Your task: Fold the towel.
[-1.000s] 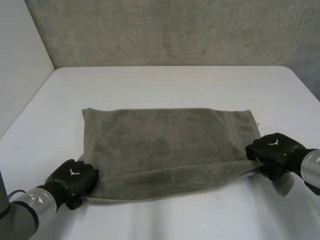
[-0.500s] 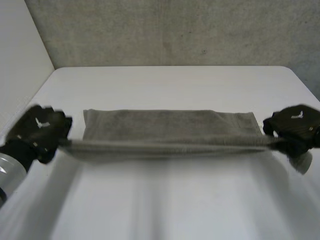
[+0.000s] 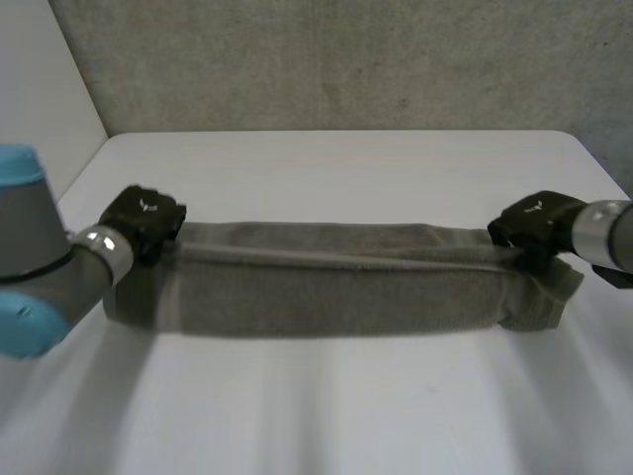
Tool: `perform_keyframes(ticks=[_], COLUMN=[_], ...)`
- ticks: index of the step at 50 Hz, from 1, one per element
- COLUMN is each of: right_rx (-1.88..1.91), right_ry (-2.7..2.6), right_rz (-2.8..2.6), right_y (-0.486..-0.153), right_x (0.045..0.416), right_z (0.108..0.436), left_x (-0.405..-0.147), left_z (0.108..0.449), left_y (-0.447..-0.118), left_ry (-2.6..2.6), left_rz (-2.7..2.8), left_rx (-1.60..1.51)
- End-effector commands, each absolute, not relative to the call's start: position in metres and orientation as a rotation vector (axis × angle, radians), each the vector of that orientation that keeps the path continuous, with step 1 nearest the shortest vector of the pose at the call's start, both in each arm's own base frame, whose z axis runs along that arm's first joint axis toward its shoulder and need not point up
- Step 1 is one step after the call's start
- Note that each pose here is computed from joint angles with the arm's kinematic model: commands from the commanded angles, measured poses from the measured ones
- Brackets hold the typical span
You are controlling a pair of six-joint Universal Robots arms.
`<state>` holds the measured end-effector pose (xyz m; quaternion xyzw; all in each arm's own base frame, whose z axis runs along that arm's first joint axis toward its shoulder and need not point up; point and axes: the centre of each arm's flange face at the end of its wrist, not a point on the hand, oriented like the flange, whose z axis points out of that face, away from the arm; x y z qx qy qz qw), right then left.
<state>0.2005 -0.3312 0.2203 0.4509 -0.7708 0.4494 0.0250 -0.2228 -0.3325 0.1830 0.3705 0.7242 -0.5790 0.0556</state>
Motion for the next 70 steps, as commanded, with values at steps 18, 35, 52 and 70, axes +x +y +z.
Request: perform_keyframes(ticks=[18, 35, 52, 70], right_rx=[0.923, 1.381, 1.426, 1.389], right_ry=[-1.497, -2.303, -2.514, -2.462], right_rz=[2.335, 1.593, 1.331, 1.398], right_y=[-0.375, -0.35, -0.333, -0.312], right_x=[0.237, 0.241, 0.234, 0.219], right_z=[0.342, 0.168, 0.13, 0.146], left_x=[-0.268, -0.247, -0.233, -0.228], left_z=[0.37, 0.176, 0.152, 0.183], left_y=[-0.367, -0.351, -0.341, -0.324], left_ry=[1.424, 2.044, 2.08, 2.076], left_rz=[-2.687, -2.127, -1.993, -2.057], left_rx=[0.537, 0.943, 0.997, 0.938])
